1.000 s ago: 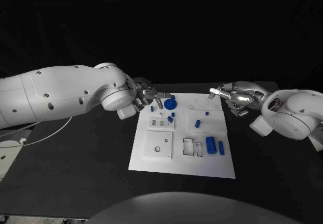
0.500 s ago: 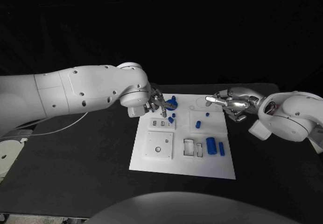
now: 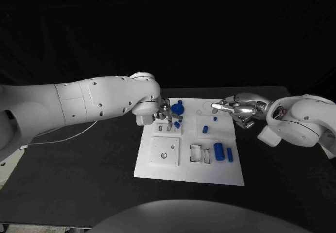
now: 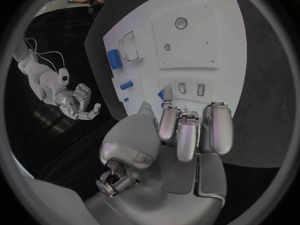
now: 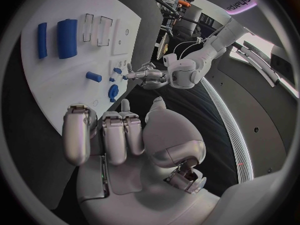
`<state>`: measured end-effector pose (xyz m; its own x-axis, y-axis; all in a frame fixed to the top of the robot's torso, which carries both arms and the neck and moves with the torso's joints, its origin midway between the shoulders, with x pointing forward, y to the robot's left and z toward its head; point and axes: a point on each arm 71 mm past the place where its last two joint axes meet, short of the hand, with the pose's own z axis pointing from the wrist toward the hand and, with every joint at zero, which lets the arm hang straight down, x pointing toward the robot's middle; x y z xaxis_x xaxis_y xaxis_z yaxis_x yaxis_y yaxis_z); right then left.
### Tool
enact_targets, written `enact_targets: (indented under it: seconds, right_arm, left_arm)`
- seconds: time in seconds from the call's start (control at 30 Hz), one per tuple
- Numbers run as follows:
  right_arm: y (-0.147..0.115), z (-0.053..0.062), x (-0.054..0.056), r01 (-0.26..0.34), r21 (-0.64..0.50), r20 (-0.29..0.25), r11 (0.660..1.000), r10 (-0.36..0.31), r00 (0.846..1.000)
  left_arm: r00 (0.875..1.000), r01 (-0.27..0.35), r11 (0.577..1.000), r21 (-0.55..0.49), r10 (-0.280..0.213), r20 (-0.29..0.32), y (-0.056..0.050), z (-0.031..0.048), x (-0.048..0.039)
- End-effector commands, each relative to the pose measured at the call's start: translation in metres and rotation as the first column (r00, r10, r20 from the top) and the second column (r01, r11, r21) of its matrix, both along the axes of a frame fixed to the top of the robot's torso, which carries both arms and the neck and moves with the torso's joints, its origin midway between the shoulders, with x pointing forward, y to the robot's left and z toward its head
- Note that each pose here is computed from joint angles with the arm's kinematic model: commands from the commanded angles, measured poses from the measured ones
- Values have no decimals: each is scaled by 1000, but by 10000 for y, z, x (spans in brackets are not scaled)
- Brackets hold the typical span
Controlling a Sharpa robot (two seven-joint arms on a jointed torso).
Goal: Assemble the parts on the task board
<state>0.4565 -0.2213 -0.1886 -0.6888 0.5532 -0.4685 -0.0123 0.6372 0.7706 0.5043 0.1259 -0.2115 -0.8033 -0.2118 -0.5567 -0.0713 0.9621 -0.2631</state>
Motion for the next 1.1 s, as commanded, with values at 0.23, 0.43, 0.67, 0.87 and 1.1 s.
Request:
enact_targets:
  seconds: [0.23,0.43,0.67,0.87,1.1]
  right_arm:
    - [-8,-29,-4,-19,-24,-25,1000,19,1000]
    - [-5,-36,1,-21,-29,-32,999,20,999]
    - [-14,-50,3,-19,-36,-47,999,17,999]
    - [-18,-58,3,-16,-38,-55,999,14,998]
    - [-24,-67,2,-13,-38,-65,999,10,998]
  left_arm:
    - [1000,-5,993,118,5,2,23,-79,18]
    - [1000,-15,994,110,14,7,13,-110,24]
    - [1000,-25,994,111,25,4,27,-147,36]
    - [999,-36,994,105,36,1,39,-174,43]
    - [998,-64,996,65,65,-7,24,-187,46]
